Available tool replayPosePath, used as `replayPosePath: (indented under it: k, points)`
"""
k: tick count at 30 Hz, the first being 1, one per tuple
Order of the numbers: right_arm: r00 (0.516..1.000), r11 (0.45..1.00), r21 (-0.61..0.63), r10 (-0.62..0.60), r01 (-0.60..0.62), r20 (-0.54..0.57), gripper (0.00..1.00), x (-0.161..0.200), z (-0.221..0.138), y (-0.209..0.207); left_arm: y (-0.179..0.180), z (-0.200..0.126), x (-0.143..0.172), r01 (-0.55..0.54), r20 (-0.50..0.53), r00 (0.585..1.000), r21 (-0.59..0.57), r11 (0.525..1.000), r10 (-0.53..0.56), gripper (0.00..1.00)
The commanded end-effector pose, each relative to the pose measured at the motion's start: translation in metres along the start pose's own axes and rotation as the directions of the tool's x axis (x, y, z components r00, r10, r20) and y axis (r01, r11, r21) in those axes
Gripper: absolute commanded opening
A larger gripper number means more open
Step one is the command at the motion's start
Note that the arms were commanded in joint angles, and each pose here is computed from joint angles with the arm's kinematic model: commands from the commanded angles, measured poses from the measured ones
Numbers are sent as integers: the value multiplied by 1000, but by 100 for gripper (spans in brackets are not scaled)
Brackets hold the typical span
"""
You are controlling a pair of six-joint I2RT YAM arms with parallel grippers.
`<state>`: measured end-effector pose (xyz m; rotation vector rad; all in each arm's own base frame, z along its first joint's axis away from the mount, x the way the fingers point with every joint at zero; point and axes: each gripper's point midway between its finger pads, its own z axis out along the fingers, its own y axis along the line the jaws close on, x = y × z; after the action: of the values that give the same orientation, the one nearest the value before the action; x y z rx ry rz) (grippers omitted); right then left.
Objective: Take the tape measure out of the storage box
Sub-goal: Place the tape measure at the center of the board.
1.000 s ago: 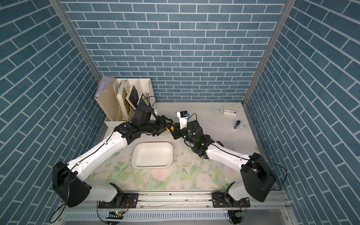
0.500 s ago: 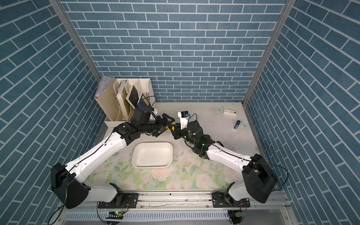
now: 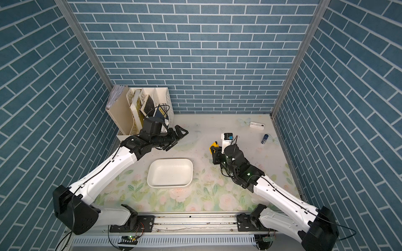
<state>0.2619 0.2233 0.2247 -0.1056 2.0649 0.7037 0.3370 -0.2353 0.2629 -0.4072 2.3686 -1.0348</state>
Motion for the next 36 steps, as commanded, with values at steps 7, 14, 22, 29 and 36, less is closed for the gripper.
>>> replayPosePath:
  k: [7,14,22,29,36]
  points:
    - [919,954,56,297,-293,-260,0,90,-21,-40,18,3,-1,-48,6,999,-77,996,49,99]
    - [805,902,88,418,-422,-422,0,141,-29,-53,26,-3,-2,-57,26,998,-115,992,61,99]
    - [730,879,194,471,-435,-496,0,171,-23,-73,31,-1,-2,-56,30,998,-129,990,61,99]
    - [714,867,252,498,-431,-492,0,182,-16,-92,34,0,0,-58,26,998,-134,989,62,99]
    - [705,849,292,529,-440,-473,0,187,-16,-105,37,4,2,-53,20,998,-129,990,56,99]
